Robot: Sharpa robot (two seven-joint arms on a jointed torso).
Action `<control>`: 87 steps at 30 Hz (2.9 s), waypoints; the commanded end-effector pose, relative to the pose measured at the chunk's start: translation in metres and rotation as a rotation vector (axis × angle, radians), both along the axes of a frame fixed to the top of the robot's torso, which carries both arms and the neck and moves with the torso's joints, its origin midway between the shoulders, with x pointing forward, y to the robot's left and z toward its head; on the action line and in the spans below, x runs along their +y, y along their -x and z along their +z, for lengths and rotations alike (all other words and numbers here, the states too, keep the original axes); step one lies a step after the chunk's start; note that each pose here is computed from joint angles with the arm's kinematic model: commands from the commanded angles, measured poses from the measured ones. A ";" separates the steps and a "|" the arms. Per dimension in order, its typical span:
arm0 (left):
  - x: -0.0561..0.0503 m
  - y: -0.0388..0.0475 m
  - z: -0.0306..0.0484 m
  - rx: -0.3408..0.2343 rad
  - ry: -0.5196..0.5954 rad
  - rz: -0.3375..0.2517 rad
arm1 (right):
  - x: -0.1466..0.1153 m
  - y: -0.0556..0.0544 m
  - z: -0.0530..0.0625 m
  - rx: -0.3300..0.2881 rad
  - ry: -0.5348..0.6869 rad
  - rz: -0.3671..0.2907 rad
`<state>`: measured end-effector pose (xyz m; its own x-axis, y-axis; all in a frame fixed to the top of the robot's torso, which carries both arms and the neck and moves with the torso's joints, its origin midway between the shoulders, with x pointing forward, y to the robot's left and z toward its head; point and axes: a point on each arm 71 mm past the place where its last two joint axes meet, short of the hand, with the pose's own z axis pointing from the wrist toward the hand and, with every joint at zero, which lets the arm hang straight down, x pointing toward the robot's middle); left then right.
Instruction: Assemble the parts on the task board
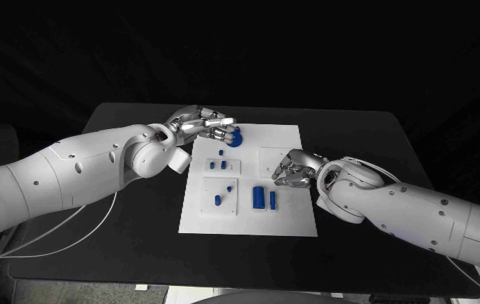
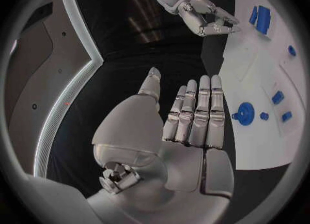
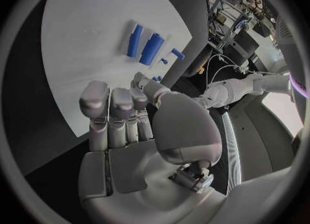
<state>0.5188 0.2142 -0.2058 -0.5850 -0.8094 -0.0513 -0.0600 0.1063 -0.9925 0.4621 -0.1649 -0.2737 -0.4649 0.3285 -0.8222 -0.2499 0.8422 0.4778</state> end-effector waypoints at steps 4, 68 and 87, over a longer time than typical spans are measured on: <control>-0.002 0.0001 0.0015 -0.012 0.011 -0.004 | 0.006 0.003 -0.004 -0.031 0.034 0.082; 0.001 0.0005 0.0003 0.004 0.001 -0.004 | 0.012 0.011 -0.036 -0.130 0.195 0.039; 0.008 -0.0058 0.0019 -0.028 0.017 0.064 | -0.005 0.005 -0.011 -0.115 -0.068 -0.051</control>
<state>0.5226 0.2215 -0.2067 -0.5587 -0.8272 -0.0597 -0.0599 0.1120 -0.9919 0.4566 -0.1700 -0.2894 -0.3370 0.2937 -0.8945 -0.2826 0.8748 0.3936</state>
